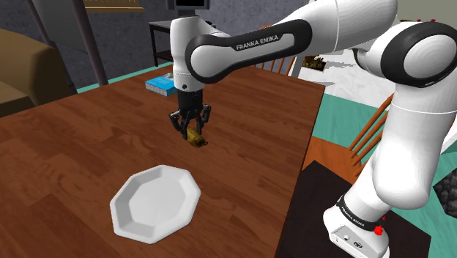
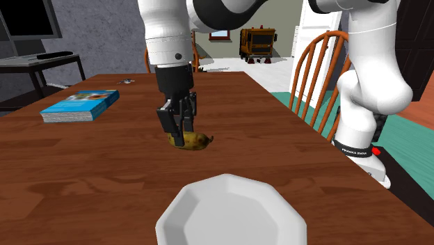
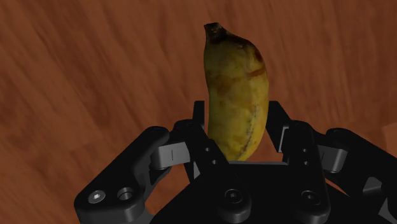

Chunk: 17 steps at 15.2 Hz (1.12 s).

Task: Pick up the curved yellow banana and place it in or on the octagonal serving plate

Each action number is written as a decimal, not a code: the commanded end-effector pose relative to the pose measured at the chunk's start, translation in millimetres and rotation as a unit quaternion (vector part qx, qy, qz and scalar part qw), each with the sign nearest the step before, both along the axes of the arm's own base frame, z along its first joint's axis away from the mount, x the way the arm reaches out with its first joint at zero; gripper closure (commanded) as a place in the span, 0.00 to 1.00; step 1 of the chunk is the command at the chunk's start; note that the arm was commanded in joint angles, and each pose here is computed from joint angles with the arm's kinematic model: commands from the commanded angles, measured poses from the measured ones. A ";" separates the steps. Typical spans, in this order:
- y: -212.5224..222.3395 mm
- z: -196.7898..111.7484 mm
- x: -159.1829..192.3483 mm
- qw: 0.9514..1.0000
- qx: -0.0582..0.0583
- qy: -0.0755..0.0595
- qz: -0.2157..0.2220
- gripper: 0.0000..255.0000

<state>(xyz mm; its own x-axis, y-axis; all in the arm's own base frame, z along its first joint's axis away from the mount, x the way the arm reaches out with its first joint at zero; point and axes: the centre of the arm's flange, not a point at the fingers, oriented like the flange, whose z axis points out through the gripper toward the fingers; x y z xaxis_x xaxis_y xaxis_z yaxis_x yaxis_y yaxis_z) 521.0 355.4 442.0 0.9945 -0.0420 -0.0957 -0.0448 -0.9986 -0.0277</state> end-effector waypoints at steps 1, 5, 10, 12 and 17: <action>0.1 -0.2 -0.1 1.000 0.000 0.000 0.000 1.00; 0.0 15.8 -0.6 1.000 0.000 0.000 0.000 1.00; 0.0 42.2 -0.6 1.000 0.000 0.000 0.000 1.00; 0.0 52.7 -0.6 1.000 0.000 0.000 0.000 1.00; 0.0 79.1 -0.6 1.000 0.000 0.000 0.000 1.00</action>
<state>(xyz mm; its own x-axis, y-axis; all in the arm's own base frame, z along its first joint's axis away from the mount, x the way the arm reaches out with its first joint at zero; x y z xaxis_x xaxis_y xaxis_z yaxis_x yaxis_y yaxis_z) 520.1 355.1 514.9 0.9945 -0.0417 -0.0961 -0.0445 -0.9986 -0.0276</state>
